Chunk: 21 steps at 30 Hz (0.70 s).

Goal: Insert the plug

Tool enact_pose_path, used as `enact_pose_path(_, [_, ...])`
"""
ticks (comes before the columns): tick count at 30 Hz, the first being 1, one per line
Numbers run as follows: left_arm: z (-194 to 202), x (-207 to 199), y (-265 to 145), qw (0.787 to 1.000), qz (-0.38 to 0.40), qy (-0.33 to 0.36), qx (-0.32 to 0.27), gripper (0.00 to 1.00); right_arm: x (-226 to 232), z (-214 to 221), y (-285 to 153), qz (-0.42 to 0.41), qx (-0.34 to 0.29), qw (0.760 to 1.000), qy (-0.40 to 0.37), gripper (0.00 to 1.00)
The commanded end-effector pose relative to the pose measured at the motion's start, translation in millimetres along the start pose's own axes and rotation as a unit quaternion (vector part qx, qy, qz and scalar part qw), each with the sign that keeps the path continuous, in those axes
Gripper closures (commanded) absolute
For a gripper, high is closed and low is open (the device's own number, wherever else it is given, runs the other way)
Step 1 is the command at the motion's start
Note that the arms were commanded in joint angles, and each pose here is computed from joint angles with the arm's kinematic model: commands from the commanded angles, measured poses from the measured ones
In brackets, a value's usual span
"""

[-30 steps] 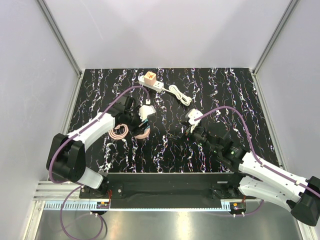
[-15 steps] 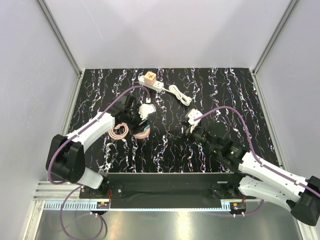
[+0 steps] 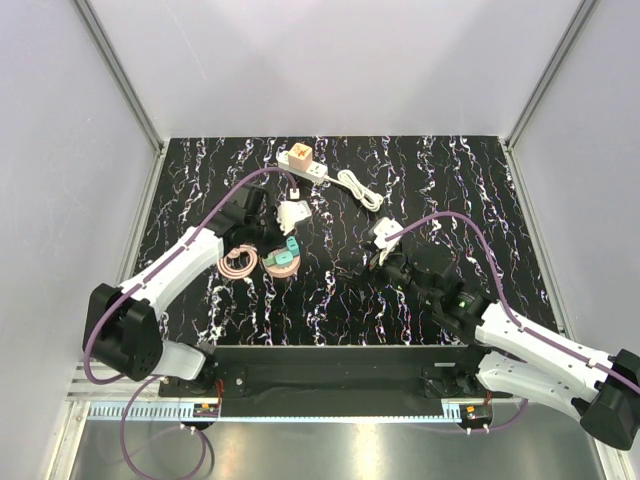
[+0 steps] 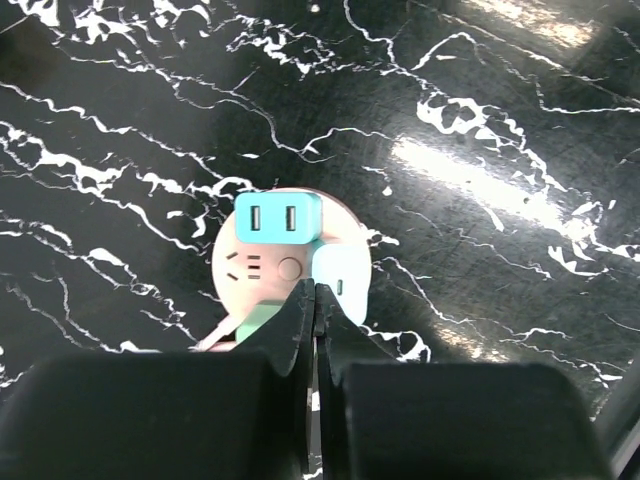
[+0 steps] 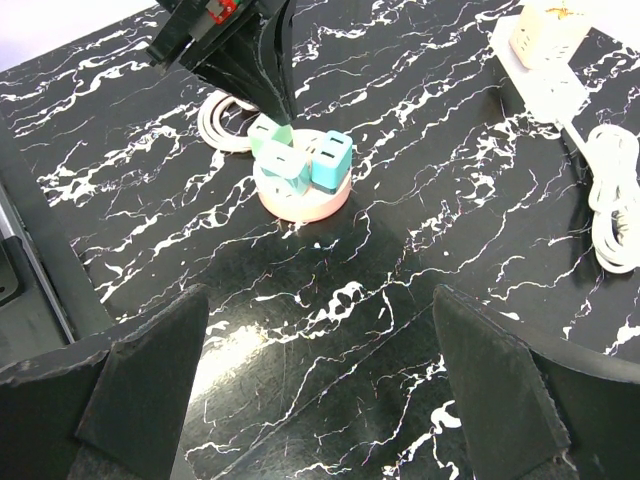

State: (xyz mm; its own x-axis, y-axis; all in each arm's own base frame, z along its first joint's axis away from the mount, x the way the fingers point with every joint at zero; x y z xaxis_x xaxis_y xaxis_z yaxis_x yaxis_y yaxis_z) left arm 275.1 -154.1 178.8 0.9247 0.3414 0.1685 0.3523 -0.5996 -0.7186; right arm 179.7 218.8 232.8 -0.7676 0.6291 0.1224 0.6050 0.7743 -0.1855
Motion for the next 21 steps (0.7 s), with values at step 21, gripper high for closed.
enact_pose_path(21, [44, -3, 48, 0.995, 0.026, -0.031, 0.092, 1.00, -2, -7, 2, 0.009, -0.018, 1.000, -0.010, 0.00])
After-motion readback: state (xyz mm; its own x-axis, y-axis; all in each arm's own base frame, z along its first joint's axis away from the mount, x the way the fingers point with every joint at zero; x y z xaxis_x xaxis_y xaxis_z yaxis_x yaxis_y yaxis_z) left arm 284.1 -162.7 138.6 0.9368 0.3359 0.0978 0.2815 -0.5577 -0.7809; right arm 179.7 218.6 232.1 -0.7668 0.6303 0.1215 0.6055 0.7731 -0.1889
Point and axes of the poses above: each gripper's point midway between its finger pads, its own y axis out along the fingers, its own x axis along the line the jaws close on, z = x × y, the point moved 6 cm from there along -y, back along the fingers, and after that the axes turned 6 degrees about y, right-handed, at the moved point
